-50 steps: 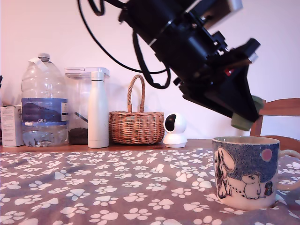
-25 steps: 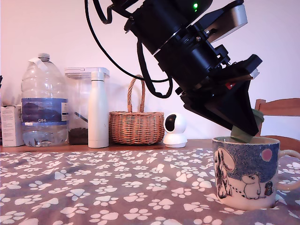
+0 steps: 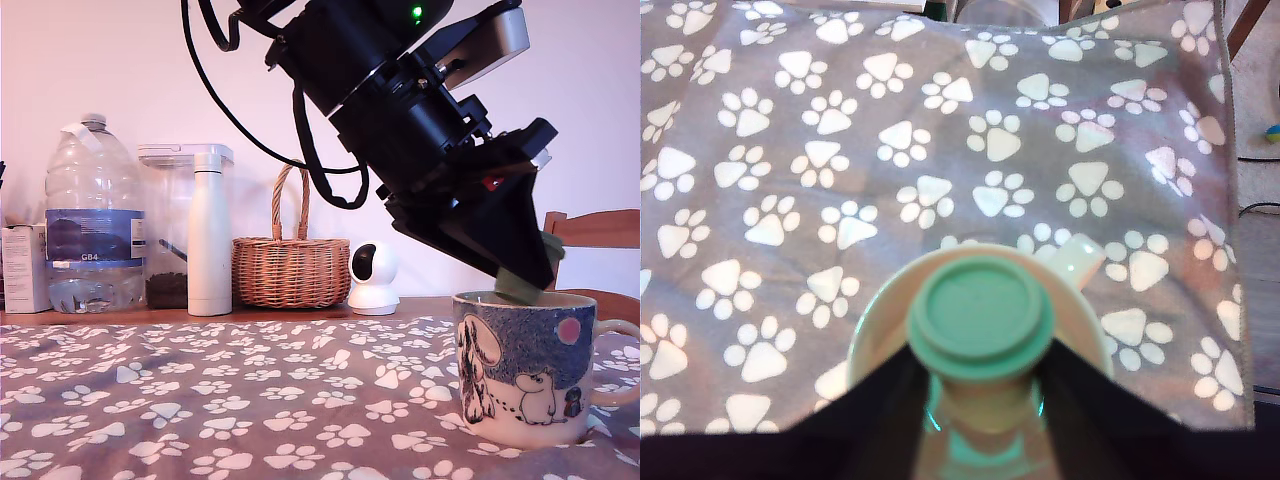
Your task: Pick up the coffee capsules from the table one by one and drop them inside the nearest coffee cup
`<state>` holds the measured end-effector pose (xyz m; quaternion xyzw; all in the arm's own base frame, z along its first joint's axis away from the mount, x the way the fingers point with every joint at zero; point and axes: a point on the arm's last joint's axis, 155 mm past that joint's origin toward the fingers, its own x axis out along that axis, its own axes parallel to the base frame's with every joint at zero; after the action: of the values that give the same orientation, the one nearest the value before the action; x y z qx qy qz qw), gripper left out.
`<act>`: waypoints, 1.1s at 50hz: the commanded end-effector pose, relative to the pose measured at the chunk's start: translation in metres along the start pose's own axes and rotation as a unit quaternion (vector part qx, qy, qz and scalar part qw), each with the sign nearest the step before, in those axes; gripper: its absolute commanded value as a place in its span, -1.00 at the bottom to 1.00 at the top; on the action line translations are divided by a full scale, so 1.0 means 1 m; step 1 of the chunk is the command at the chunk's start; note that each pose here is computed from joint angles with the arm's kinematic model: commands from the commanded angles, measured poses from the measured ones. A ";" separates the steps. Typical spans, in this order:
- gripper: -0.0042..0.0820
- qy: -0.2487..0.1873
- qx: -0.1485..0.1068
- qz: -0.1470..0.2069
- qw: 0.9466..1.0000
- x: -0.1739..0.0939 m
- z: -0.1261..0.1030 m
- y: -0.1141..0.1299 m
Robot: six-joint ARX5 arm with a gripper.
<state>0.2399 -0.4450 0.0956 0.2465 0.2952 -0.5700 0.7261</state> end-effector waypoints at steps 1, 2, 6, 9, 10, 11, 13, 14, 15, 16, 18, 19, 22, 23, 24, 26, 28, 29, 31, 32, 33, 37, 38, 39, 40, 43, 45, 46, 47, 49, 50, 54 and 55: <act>0.53 0.005 0.003 -0.003 1.000 0.008 -0.005 -0.002; 0.53 0.005 0.003 -0.003 1.000 0.008 -0.005 -0.002; 0.53 0.005 0.003 -0.003 1.000 0.008 -0.005 -0.002; 0.53 0.005 0.003 -0.004 1.000 0.008 -0.005 -0.002; 0.53 0.005 0.003 -0.004 1.000 0.008 -0.005 -0.002; 0.53 0.005 0.001 -0.003 1.000 0.008 -0.004 -0.002; 0.53 0.005 0.000 -0.004 1.000 0.008 -0.004 -0.002; 0.53 0.005 -0.001 -0.004 1.000 0.008 -0.004 -0.002; 0.53 0.005 -0.001 -0.004 1.000 0.008 -0.004 -0.002; 0.53 0.005 -0.001 -0.004 1.000 0.008 -0.004 -0.002; 0.53 0.004 -0.001 -0.004 1.000 0.008 -0.004 -0.002; 0.53 0.004 -0.001 -0.004 1.000 0.008 -0.004 -0.002; 0.52 0.004 -0.001 -0.003 1.000 0.008 -0.004 -0.002; 0.51 0.003 -0.001 -0.003 1.000 0.008 -0.004 -0.002; 0.48 0.003 0.000 -0.003 1.000 0.007 -0.003 -0.002; 0.41 -0.001 0.000 -0.004 1.000 0.005 -0.001 -0.002; 0.30 -0.005 0.001 -0.005 1.000 0.003 0.002 -0.003; 0.21 -0.008 0.002 -0.007 1.000 0.001 0.004 -0.003; 0.02 -0.015 0.003 -0.009 1.000 -0.003 0.009 -0.005; -0.07 -0.019 0.004 -0.011 1.000 -0.006 0.011 -0.005; -0.21 -0.023 0.004 -0.012 1.000 -0.009 0.014 -0.006; -0.69 -0.037 0.007 -0.019 0.999 -0.019 0.023 -0.008; -0.79 -0.040 0.007 -0.020 0.999 -0.022 0.025 -0.008; -0.87 -0.043 0.006 -0.022 0.999 -0.024 0.026 -0.008; -0.95 -0.045 0.006 -0.023 0.999 -0.027 0.028 -0.008; -0.95 -0.049 0.009 -0.026 0.998 -0.035 0.030 -0.007; -0.95 -0.051 0.012 -0.026 0.998 -0.039 0.032 -0.006; -0.95 -0.054 0.014 -0.024 0.998 -0.041 0.033 -0.005; -0.95 -0.057 0.014 -0.023 0.998 -0.044 0.035 -0.004; -0.95 -0.062 0.014 -0.019 0.998 -0.048 0.037 -0.002; -0.95 -0.065 0.014 -0.016 0.998 -0.051 0.039 0.000; -0.95 -0.078 0.011 -0.006 0.997 -0.062 0.045 0.008; -0.95 -0.081 0.011 -0.004 0.997 -0.065 0.047 0.010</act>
<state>0.2399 -0.4338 0.1714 0.2062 0.2362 -0.5959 0.7393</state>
